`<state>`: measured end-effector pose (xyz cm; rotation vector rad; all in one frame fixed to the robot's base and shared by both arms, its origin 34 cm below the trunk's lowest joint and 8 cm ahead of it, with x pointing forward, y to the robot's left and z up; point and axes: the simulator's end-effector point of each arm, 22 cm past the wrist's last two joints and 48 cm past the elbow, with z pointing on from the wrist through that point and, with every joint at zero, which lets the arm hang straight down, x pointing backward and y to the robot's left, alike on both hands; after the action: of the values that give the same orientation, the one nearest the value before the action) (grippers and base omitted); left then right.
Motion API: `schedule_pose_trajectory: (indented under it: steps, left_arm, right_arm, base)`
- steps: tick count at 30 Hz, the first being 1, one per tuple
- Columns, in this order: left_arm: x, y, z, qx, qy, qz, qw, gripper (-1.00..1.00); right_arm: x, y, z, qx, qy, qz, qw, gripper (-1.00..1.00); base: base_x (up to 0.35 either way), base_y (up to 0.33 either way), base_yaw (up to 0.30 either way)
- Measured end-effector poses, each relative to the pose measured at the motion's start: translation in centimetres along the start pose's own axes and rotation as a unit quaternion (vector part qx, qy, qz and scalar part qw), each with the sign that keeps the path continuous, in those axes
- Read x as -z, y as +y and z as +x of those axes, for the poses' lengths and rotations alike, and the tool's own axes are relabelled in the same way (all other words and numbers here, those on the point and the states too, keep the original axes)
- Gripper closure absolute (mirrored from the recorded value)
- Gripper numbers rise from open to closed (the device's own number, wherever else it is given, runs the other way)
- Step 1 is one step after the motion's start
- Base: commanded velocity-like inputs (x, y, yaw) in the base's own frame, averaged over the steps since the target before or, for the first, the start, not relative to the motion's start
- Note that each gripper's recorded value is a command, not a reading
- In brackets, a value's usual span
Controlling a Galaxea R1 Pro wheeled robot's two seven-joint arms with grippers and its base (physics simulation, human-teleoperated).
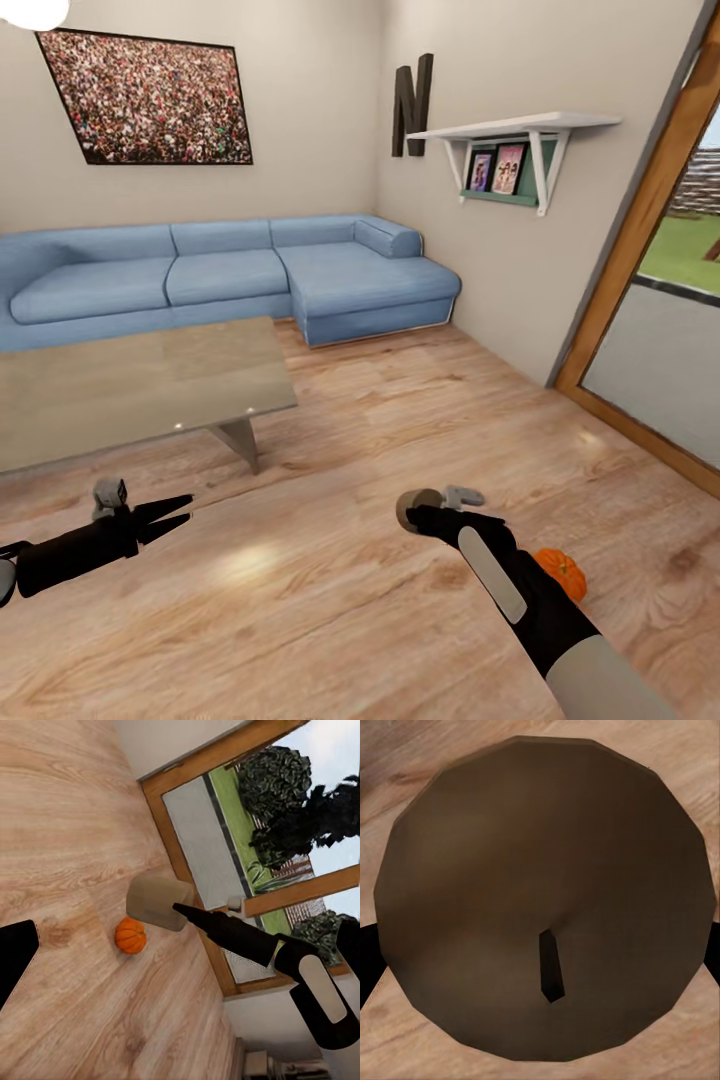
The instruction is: Place each of the two pumpkins and all three candles from the living room inside a cabinet in the living room (use any cabinet), then make sure every cabinet is closed, and position the cauldron so it is next to a table in the living room.
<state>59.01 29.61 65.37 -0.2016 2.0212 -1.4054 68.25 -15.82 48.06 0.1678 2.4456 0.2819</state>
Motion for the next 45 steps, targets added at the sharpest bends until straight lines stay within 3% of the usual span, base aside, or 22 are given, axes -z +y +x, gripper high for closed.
schedule_pose_trajectory:
  steps: [13, 37, 45]
  left_arm:
    - [0.0, 0.0, 0.0, 0.000, 0.000, 0.000, 1.0000, -1.00]
    - [0.2, -0.6, -0.2, -0.005, -0.003, 0.003, 1.0000, -1.00]
    - [0.7, 0.6, -0.3, 0.011, -0.009, -0.005, 0.9999, -1.00]
  right_arm:
    - [0.0, 0.0, -0.1, 0.000, -0.002, 0.000, 1.0000, 1.00]
    - [0.5, 0.2, -0.7, 0.001, -0.009, -0.001, 1.0000, 1.00]
    - [0.8, 0.3, -1.0, 0.001, -0.013, -0.002, 0.9999, 1.00]
  base:
    - [0.000, 0.033, 0.273]
    - [-0.101, 0.249, 0.260]
    - [-0.120, 0.125, 0.254]
